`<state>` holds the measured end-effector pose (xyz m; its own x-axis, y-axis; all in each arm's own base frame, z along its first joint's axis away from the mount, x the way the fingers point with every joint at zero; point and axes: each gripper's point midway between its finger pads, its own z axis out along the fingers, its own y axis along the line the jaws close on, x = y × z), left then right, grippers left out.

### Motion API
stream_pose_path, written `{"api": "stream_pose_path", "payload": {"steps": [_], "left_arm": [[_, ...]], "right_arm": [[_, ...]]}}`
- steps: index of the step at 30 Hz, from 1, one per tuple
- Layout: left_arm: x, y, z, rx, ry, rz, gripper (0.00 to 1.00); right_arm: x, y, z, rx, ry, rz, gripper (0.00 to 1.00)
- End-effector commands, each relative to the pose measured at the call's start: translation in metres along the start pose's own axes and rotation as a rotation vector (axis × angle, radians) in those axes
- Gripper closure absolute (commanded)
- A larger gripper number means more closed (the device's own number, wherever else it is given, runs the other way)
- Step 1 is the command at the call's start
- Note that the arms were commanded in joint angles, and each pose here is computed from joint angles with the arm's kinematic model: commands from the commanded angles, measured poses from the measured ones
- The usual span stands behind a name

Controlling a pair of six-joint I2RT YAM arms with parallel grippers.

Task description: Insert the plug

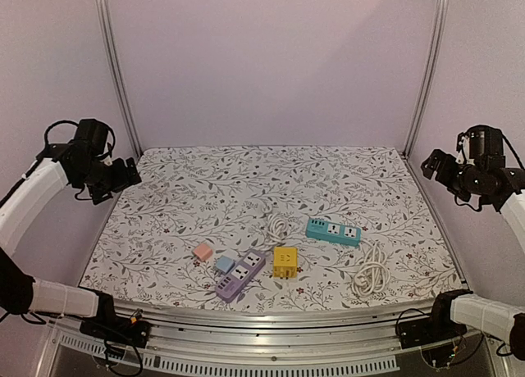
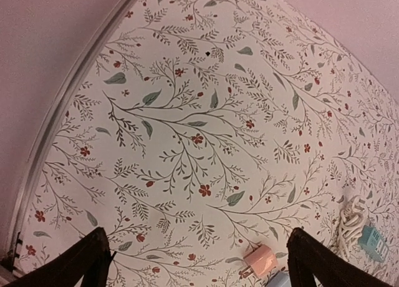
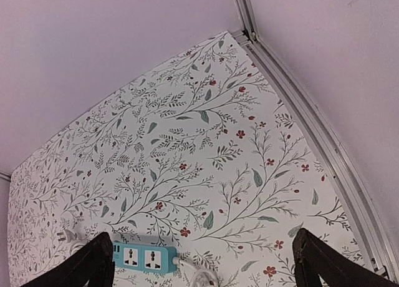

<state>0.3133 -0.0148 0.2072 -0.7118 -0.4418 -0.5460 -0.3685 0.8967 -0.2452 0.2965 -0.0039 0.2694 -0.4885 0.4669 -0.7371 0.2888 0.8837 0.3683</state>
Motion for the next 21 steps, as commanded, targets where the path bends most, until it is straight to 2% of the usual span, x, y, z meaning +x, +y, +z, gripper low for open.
{"api": "stream_pose_path", "payload": {"steps": [1,6,21], "left_arm": [[0.023,-0.011,-0.006,0.024,0.084,0.099,0.02],[0.046,-0.033,-0.011,0.068,0.120,0.208,0.02],[0.109,-0.090,-0.002,0.177,0.316,0.431,0.08]], "right_arm": [[0.017,-0.004,0.011,0.009,0.074,0.011,0.01],[0.035,0.000,0.022,-0.018,0.172,-0.008,0.01],[0.056,-0.003,0.016,-0.029,0.253,-0.073,0.01]]}}
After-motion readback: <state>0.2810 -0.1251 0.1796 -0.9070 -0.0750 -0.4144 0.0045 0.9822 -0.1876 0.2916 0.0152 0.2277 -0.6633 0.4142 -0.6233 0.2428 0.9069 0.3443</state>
